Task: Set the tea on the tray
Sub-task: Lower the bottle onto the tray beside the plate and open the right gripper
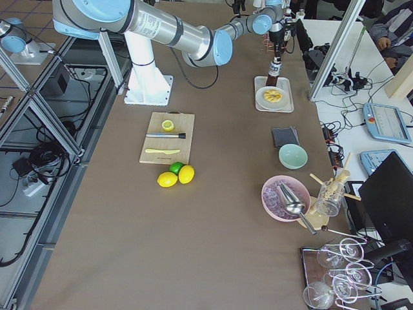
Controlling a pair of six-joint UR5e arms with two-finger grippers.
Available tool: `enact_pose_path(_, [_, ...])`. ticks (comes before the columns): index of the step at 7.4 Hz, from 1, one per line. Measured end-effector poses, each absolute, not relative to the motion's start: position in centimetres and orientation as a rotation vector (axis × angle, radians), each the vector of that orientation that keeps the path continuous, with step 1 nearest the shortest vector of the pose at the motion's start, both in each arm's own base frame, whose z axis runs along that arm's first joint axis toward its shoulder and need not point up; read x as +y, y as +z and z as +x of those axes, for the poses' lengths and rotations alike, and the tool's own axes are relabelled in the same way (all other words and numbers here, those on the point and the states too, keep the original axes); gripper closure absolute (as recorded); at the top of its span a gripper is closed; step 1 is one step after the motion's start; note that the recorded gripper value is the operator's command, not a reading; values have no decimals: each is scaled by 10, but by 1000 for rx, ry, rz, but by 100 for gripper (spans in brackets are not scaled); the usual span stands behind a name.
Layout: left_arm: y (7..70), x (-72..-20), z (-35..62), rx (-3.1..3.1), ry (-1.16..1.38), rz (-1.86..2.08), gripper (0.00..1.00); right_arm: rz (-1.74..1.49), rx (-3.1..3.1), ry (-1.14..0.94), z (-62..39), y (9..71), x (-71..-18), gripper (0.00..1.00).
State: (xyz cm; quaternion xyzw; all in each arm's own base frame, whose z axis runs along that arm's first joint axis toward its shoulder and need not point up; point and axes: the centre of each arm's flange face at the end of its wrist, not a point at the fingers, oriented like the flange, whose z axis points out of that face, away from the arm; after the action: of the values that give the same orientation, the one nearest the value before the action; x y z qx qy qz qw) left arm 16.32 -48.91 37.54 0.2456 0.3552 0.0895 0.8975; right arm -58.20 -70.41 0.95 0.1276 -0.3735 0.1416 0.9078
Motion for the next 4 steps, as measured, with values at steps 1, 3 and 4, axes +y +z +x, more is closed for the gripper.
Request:
enact_pose_path(1, [375, -489, 162, 736, 181, 510, 3, 260, -776, 288, -583, 10, -705, 0])
enact_pose_path(3, [376, -487, 160, 741, 178, 517, 3, 256, -795, 281, -581, 0, -705, 0])
enact_pose_path(4, [375, -486, 159, 746, 177, 518, 3, 248, -810, 279, -576, -8, -706, 0])
